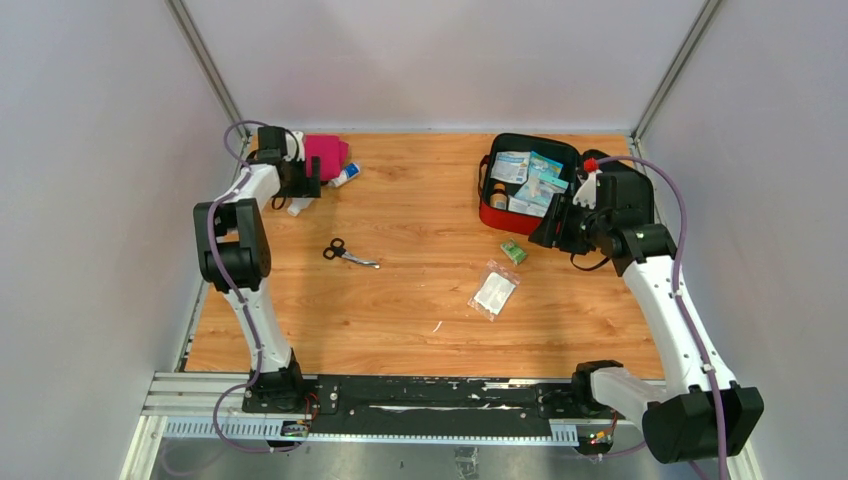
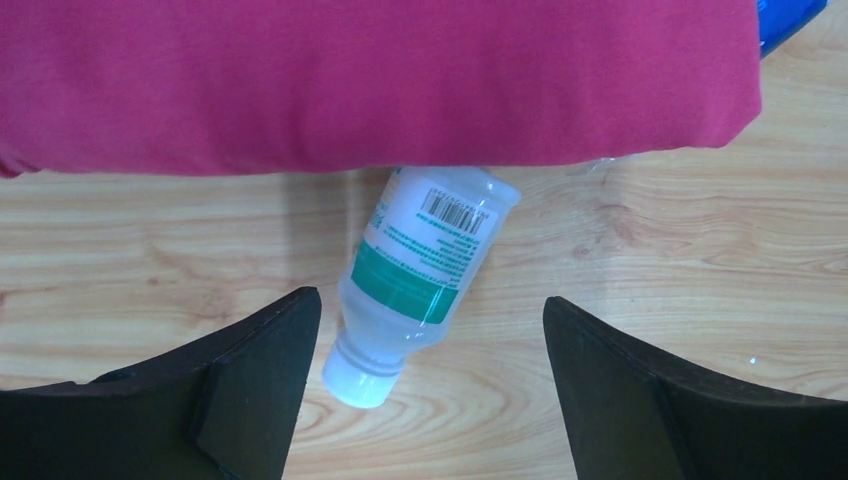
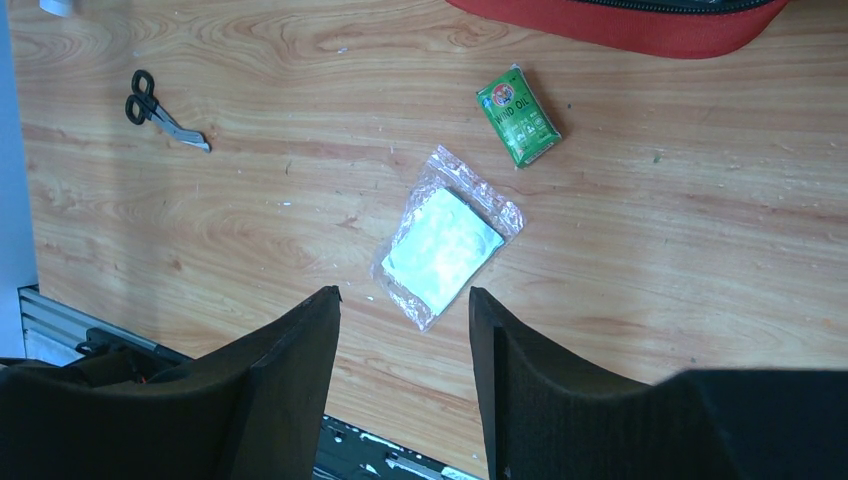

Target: Organize the medicine kit

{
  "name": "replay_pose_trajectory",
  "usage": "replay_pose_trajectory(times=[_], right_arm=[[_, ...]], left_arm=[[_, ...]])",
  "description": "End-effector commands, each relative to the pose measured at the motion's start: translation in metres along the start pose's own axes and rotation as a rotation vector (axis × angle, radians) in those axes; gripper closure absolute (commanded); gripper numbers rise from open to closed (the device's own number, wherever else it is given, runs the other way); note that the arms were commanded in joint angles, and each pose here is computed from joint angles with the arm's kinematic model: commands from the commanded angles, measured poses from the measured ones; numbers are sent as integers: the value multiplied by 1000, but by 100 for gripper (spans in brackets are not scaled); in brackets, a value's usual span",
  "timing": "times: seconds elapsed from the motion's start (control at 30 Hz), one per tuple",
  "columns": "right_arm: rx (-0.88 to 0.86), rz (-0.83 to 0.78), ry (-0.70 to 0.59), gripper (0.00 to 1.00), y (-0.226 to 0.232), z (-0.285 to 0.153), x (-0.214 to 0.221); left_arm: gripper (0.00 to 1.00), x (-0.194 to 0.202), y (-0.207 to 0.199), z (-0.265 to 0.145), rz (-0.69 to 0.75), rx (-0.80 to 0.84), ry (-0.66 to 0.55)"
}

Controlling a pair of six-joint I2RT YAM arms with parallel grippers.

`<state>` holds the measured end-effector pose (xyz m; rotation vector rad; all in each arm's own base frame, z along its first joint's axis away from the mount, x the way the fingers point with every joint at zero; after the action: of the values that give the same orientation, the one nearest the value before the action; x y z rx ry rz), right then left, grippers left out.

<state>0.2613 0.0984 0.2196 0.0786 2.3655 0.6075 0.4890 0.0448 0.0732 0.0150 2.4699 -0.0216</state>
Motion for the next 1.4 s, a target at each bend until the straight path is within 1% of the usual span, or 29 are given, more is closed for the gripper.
replay_pose_trajectory(times=[0.0,0.13,0.23,0.33,0.4,0.47,0.53,0.63,0.73,0.93,1.0,1.13,1.2,1.27,1.37], right_arm=[[-8,-17,34,45,2,-4,13],[-9,-14,28,46,3,-6,12],[-11,-12,28,46,3,-6,13],[-10,-4,24,46,3,-7,14],[-14,0,21,46,4,-8,14],[-16,5,16,46,5,-10,14],[-16,9,6,47,6,-12,13],[-10,19,-13,47,6,-16,12],[-7,40,-33,47,7,-20,12],[-21,118,-67,48,11,-24,13],[-42,140,-80,48,15,-25,13],[-49,169,-96,48,16,-27,14],[-45,175,-99,48,15,-28,15],[-40,175,-103,48,14,-28,17],[-31,178,-88,47,11,-27,23]], left_arm=[[14,-1,-8,7,-4,62,13],[22,6,-11,11,-29,73,37],[30,7,-11,10,-51,62,54],[36,8,-12,5,-71,29,67],[40,8,-11,-2,-71,-26,75],[43,9,-18,-9,-65,-52,84],[45,5,-27,-20,-60,-70,69],[47,0,-40,-36,-85,-49,37],[49,-6,-68,-57,-102,15,-9],[49,-5,-102,-111,-176,159,-150],[49,4,-111,-126,-193,208,-177],[49,26,-112,-147,-226,224,-214],[41,37,-110,-150,-232,219,-216],[35,42,-112,-145,-227,223,-204],[28,43,-135,-132,-179,300,-167]])
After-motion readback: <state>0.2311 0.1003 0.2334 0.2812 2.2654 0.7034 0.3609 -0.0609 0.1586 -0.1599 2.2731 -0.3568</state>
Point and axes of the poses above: each gripper's point midway between its finger pads, its own z axis out along the fingers, its own y axis along the line the jaws close on, x = y × z, the point moved 1 cm from there along -z, back along the fingers, and after that the axes turned 1 degree about z, right-handed, at the moved point
